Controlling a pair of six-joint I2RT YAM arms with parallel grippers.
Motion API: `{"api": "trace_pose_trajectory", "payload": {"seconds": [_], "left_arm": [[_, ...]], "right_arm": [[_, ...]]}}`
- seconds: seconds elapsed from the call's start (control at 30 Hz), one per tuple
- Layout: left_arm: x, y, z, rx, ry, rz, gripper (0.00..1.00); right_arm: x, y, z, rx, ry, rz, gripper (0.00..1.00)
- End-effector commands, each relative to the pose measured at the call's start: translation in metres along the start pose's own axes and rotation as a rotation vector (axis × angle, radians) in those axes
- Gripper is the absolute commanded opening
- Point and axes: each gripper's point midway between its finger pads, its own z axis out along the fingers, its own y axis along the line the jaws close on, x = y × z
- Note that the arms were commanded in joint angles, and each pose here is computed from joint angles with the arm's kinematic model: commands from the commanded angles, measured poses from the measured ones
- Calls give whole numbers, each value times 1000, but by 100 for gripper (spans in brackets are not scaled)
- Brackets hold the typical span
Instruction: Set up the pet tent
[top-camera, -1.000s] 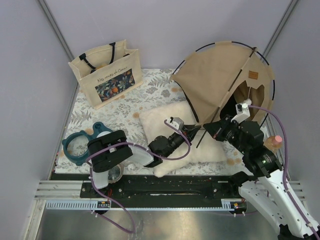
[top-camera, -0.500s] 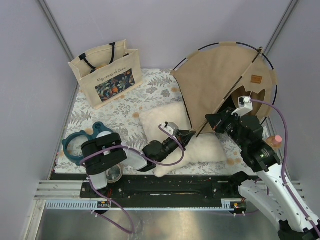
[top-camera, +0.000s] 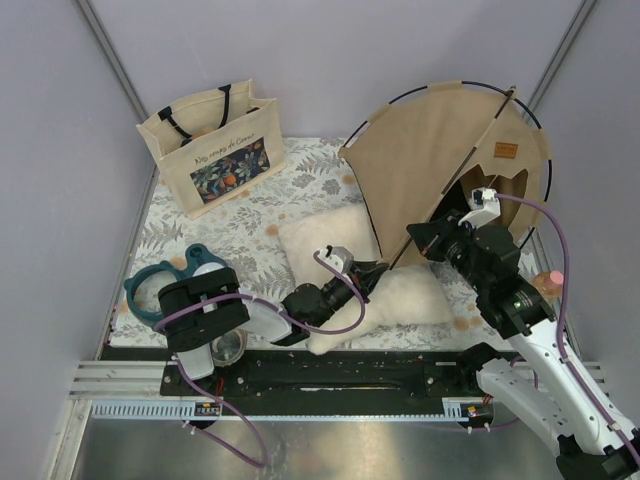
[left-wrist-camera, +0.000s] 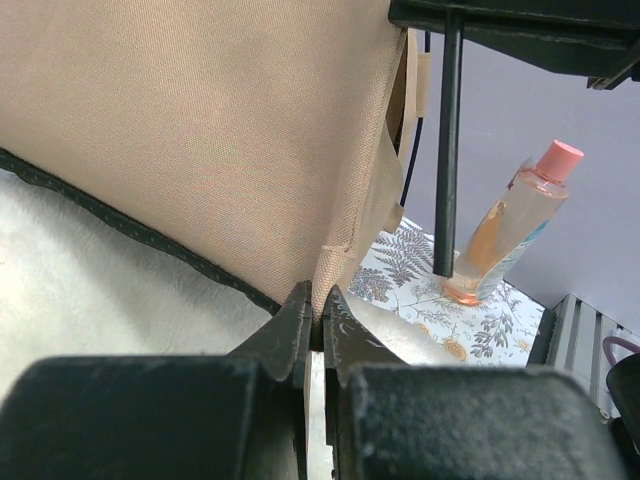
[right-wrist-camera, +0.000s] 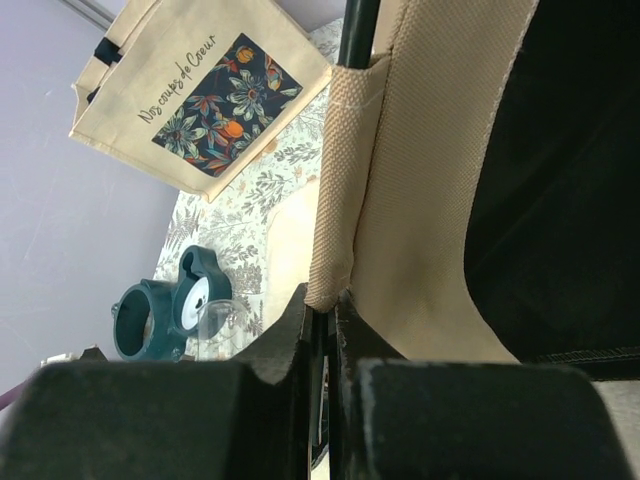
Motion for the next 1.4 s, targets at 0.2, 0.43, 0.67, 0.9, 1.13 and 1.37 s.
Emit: {"api": "trace_pose_trajectory", "payload": {"seconds": [0.2, 0.43, 0.67, 0.9, 1.13, 1.37], "left_arm": [[-12, -32, -18, 91, -84, -81, 0], [-11, -33, -24, 80, -79, -72, 0], [-10, -32, -26, 72, -76, -65, 0], [-8, -34, -27, 71, -73, -60, 0], [-10, -36, -26, 72, -80, -61, 0], [-9, -37, -27, 81, -76, -60, 0]], "right_arm": [[-81, 13, 3, -3, -355, 70, 0], [-84, 6, 4, 35, -371, 65, 0], [-81, -3, 3, 69, -378, 52, 0], [-80, -8, 9, 86, -384, 47, 0], [-82, -10, 11, 101, -388, 37, 0], [-81, -15, 8, 132, -378, -21, 0]]}}
